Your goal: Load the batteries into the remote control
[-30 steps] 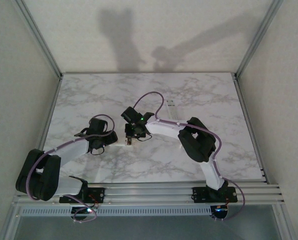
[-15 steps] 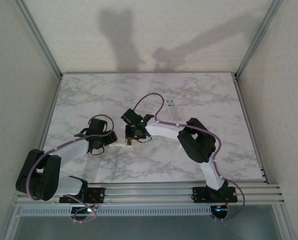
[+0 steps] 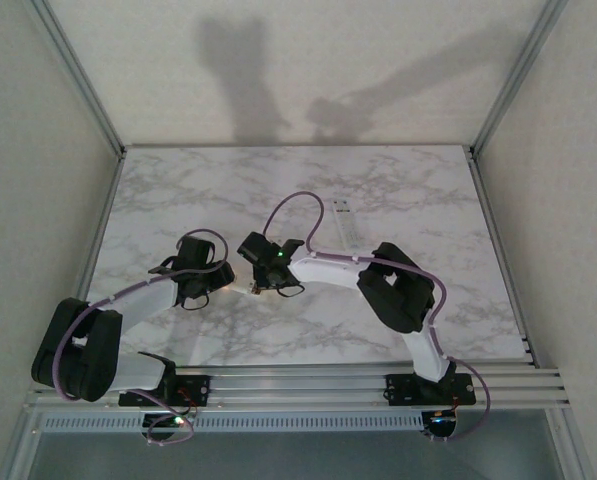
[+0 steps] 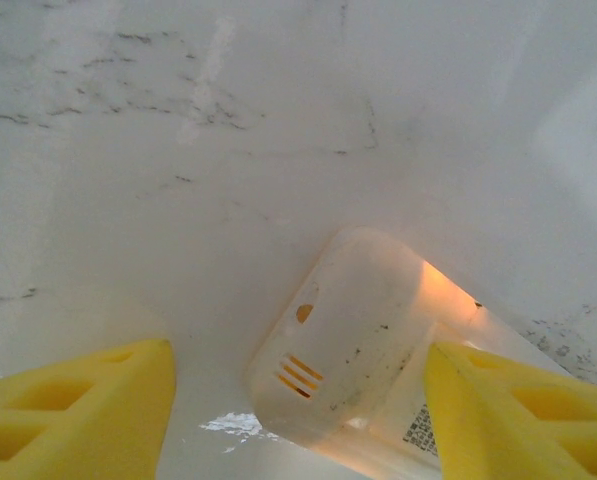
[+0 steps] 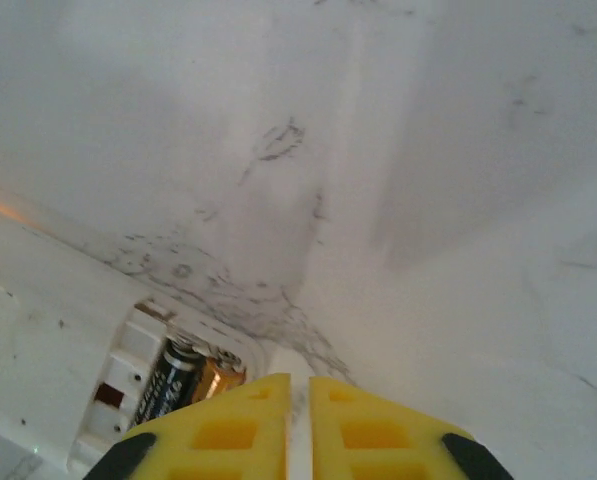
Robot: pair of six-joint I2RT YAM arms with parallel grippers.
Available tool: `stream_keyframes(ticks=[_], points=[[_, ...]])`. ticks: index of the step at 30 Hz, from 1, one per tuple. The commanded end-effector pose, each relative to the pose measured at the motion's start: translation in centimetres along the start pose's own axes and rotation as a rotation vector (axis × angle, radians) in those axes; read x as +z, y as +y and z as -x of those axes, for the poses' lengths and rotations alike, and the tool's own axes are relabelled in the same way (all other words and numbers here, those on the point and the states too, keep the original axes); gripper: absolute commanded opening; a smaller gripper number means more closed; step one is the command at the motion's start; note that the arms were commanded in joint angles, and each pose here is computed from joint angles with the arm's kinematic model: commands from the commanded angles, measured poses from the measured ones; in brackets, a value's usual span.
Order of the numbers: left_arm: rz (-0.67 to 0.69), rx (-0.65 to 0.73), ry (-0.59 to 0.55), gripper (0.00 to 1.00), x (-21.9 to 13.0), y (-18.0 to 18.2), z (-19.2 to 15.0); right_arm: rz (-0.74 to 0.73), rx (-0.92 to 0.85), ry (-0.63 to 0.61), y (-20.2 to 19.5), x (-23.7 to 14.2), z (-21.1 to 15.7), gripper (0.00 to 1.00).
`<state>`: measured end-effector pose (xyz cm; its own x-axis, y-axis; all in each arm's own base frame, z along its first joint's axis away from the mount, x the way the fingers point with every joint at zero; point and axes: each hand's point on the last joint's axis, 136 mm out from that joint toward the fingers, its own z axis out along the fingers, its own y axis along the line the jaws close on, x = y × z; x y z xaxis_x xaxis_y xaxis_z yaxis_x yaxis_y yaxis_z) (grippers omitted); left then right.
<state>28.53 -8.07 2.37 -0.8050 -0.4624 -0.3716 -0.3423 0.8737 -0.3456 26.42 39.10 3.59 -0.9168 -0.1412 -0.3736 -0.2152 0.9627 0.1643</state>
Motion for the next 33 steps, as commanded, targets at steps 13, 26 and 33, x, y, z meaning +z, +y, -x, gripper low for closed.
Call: stream_keyframes(ticks=[13, 26, 33], points=[[-0.032, -0.013, 0.016, 0.69, 0.1, -0.4, -0.4, 0.117, -0.039, 0.018, 3.2, -1.9, 0.6, 0.11], [-0.045, -0.007, -0.033, 0.74, -1.0, -0.7, 0.5, 0.118, -0.05, -0.014, 2.6, -3.6, 1.1, 0.12], [-0.119, 0.013, -0.143, 0.84, -5.1, -2.9, 3.3, -0.024, 0.01, -0.206, -7.1, -11.1, 3.9, 0.27]])
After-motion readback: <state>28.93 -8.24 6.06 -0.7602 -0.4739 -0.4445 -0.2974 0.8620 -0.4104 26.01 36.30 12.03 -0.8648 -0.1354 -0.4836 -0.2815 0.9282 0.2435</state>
